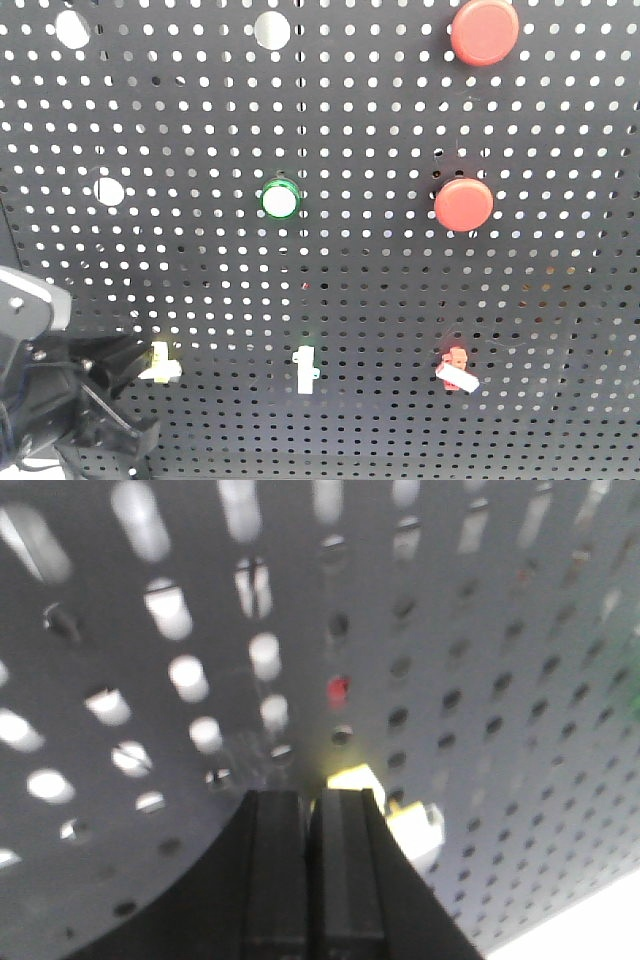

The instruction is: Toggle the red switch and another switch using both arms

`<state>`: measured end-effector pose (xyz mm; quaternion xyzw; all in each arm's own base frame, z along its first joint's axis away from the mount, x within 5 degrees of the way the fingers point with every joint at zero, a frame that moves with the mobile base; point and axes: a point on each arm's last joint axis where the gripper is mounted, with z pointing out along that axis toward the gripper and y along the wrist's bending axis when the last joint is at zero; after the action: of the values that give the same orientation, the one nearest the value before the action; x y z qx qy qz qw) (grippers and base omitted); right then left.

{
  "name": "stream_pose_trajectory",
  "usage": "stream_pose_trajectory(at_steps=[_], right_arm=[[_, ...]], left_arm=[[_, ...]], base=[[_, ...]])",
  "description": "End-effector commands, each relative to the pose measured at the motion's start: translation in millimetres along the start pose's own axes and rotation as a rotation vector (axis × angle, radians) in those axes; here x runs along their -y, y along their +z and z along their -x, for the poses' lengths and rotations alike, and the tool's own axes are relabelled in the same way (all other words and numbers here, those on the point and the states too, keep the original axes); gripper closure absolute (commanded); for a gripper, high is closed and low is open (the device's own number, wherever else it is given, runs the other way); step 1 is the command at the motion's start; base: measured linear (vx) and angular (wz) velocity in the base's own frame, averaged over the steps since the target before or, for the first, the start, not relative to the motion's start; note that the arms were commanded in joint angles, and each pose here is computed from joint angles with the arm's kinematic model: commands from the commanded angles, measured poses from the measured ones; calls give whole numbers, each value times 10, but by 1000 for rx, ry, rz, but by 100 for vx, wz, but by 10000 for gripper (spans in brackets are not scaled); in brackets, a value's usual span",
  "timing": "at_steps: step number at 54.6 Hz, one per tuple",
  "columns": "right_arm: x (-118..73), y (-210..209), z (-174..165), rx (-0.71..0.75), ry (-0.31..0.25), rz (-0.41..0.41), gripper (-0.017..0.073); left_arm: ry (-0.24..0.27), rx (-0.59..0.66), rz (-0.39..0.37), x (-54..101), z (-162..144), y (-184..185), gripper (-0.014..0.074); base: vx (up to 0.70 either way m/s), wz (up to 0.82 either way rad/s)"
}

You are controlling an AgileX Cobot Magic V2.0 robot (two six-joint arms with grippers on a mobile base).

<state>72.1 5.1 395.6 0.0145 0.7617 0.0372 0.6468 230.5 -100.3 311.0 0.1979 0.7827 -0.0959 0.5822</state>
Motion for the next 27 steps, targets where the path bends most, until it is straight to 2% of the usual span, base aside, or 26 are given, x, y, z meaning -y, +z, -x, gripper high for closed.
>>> stream_pose_trajectory(at_steps=[1,11,27], right_arm=[[2,-12,153,90,-9,-8,566],[0,-11,145,82,-7,-6,566],[-2,-10,135,71,-7,-4,566]], left_arm=[[5,45,2,-5,46,15,591],[-53,51,1,22,-263,-19,591],[-76,16,-1,42,-500,-125,591]], base=[[0,0],[0,0],[0,0]])
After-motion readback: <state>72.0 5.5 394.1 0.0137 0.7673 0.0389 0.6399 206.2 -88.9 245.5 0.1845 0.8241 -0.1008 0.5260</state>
